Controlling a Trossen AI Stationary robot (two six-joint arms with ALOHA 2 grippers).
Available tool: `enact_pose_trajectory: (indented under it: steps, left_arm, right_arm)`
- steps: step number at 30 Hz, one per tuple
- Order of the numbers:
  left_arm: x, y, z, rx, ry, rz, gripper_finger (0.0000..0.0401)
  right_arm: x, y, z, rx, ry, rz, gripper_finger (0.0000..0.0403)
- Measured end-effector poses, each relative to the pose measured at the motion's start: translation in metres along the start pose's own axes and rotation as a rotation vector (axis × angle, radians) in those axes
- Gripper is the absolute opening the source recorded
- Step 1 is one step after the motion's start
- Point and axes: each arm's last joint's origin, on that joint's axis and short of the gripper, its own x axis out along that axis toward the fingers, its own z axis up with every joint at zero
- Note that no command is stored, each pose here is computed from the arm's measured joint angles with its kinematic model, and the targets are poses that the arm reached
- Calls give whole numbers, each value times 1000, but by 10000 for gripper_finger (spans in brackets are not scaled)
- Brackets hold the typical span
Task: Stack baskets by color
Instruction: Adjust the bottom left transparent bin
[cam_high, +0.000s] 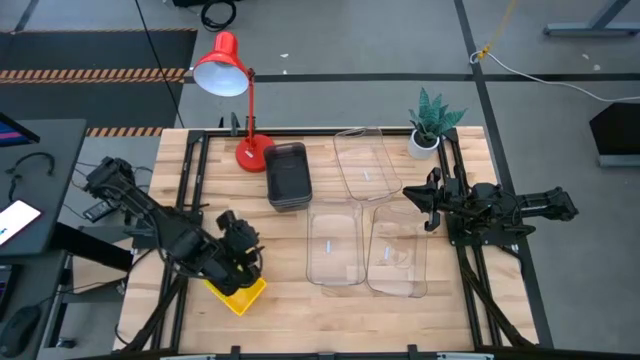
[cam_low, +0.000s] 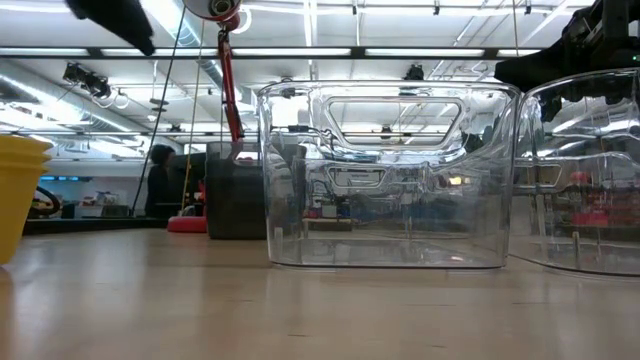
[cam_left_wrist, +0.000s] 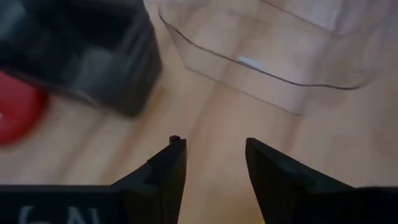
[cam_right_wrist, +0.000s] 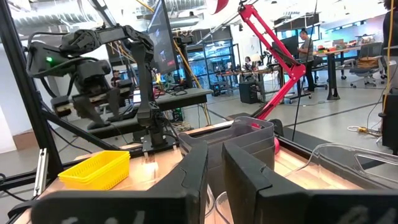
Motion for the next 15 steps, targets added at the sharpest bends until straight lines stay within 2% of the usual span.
enact_pose_trajectory:
  steps: [7,10,12,15]
  left_arm:
    - [21,-12,1,324,-85,138,154]
    - [33,-21,2,451,-98,153,150]
    - [40,-29,3,524,-72,91,147]
    - [54,-46,6,592,5,-152,142]
  right_arm:
    - [0,0,0,0,0,0,54]
    - [0,0,0,0,0,0,54]
    - [0,0,0,0,0,0,54]
    - [0,0,0,0,0,0,54]
